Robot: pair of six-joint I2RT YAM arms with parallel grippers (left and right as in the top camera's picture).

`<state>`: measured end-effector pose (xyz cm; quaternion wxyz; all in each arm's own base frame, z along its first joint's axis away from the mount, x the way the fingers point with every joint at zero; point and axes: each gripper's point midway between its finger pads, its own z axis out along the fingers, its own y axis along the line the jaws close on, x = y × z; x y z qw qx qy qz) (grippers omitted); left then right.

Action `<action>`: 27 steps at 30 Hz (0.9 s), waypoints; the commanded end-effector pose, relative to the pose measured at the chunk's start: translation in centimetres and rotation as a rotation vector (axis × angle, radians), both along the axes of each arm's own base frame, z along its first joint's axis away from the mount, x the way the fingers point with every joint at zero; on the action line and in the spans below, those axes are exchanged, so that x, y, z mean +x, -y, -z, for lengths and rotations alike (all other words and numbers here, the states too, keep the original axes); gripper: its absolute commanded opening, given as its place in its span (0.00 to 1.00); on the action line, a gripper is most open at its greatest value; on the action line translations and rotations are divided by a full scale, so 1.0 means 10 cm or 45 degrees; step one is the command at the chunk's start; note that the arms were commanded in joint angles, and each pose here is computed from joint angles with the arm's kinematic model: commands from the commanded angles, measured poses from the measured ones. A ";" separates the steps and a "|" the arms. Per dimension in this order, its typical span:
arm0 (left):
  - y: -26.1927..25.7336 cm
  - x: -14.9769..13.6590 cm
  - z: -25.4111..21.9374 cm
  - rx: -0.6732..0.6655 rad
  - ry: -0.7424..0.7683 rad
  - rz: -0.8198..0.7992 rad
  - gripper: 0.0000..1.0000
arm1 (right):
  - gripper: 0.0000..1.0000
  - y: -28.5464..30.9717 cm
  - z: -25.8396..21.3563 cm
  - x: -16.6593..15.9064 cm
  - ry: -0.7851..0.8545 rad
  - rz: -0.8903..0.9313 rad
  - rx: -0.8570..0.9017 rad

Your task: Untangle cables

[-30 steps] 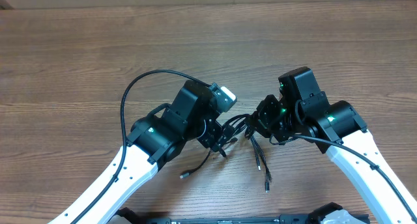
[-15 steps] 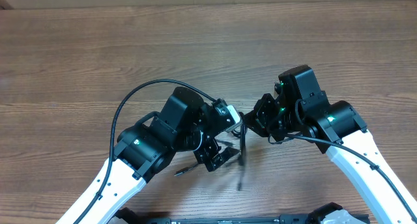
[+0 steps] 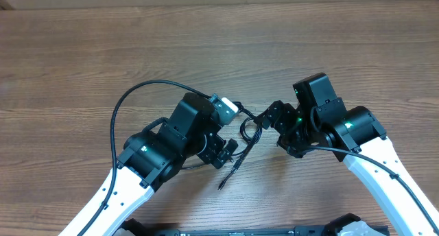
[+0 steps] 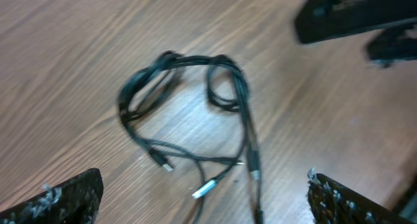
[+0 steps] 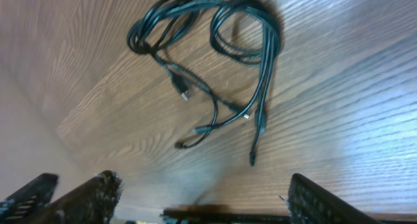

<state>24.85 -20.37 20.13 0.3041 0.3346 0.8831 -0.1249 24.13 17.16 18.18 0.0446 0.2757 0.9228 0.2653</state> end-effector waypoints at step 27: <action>-0.03 0.94 1.39 0.150 -0.200 0.077 0.41 | 0.84 0.16 0.04 0.03 0.048 -0.006 -0.128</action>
